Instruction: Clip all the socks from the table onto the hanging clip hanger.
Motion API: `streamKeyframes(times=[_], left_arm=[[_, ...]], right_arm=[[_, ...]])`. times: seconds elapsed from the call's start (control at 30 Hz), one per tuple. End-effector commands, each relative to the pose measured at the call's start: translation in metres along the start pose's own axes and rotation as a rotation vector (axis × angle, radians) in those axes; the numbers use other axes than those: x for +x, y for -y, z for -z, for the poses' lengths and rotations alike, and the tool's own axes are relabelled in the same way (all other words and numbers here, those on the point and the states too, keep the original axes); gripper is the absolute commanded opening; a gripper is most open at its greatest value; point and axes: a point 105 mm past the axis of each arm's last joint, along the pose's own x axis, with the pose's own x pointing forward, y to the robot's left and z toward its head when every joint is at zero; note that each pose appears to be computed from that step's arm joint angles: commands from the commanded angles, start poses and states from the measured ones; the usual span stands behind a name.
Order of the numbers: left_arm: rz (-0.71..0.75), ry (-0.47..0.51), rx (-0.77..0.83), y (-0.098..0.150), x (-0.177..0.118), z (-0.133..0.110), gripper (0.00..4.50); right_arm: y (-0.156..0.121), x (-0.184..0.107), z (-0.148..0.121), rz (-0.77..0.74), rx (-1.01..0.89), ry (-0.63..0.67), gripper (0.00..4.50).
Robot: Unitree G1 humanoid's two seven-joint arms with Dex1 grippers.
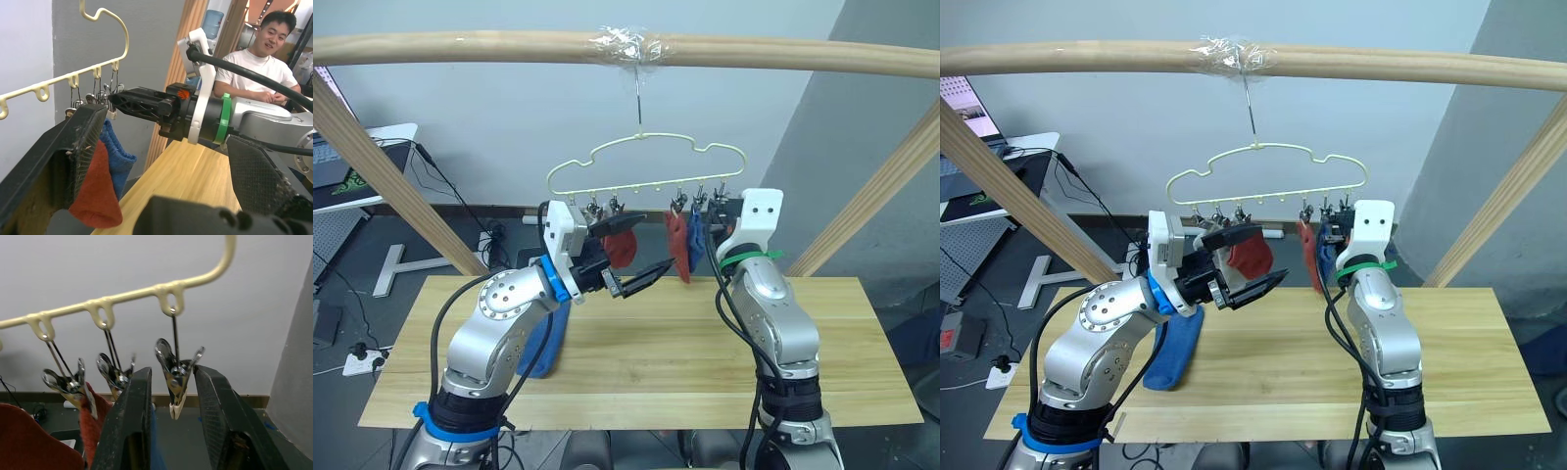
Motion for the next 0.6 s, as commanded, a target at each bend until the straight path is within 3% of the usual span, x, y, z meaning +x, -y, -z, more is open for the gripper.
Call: streamKeyframes(times=[0.03, 0.6], left_arm=[[0.004, 0.039, 0.047, 0.0012, -0.0005, -0.0154, 4.50], [0.016, 0.038, 0.046, 0.0056, -0.0059, -0.0137, 4.50]], right_arm=[[-0.0014, 0.0034, -0.0158, 0.004, -0.005, 0.067, 1.38], [-0.0065, 0.0044, -0.0225, -0.004, -0.039, 0.109, 1.38]])
